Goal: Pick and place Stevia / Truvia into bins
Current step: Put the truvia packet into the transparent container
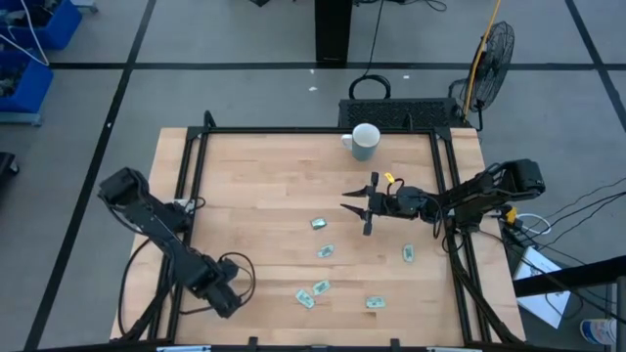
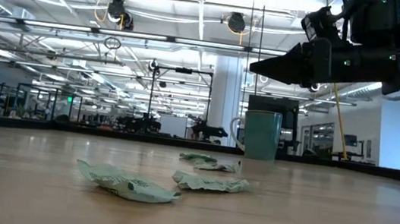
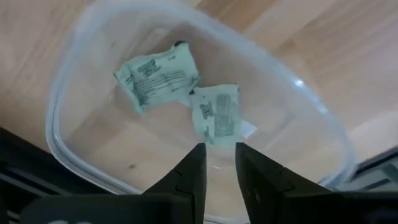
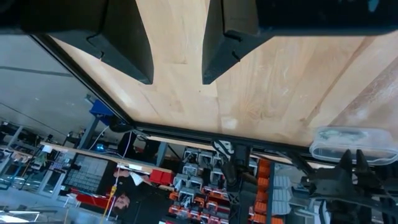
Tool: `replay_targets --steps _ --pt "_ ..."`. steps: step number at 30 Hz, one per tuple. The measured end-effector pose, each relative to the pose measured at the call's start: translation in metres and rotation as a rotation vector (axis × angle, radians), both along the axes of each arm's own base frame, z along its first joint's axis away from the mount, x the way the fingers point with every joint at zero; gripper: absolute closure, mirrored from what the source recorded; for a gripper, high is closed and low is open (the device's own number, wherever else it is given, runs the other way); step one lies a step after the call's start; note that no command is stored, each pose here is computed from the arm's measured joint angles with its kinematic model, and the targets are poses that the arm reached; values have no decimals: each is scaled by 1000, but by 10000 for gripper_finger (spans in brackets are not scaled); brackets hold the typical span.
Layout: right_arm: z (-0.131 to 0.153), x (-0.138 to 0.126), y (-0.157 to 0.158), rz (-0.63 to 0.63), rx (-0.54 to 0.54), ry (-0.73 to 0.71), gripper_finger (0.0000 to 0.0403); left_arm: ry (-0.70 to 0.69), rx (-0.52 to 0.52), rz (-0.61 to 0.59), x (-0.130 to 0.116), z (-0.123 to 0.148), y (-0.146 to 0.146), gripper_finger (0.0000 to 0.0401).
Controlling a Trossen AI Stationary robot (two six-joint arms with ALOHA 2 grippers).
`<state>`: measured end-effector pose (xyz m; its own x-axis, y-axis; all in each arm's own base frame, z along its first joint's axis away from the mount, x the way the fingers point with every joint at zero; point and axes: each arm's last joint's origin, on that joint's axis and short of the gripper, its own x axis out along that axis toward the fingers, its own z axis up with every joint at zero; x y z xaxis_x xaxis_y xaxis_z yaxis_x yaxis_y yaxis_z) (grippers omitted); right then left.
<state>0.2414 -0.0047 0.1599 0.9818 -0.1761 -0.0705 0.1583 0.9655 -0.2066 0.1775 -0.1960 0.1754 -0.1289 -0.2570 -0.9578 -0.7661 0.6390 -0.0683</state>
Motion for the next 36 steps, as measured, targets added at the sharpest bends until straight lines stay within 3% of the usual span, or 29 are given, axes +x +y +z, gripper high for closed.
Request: replay_targets --steps 6,11,16,20,25,36 --pt "-5 2 5 127 50 59 273 -18 -67 63 9 15 15 309" --pt "-2 21 13 173 76 258 273 -145 -69 65 16 32 34 309" --pt "8 35 14 113 119 395 273 -345 59 127 25 47 58 309" --pt "5 41 11 52 190 358 273 -479 209 162 32 54 76 309" --pt "-15 52 12 40 236 343 273 -604 375 98 46 57 93 309" --pt "-61 65 -7 -57 380 324 273 -768 490 -34 70 64 117 309"
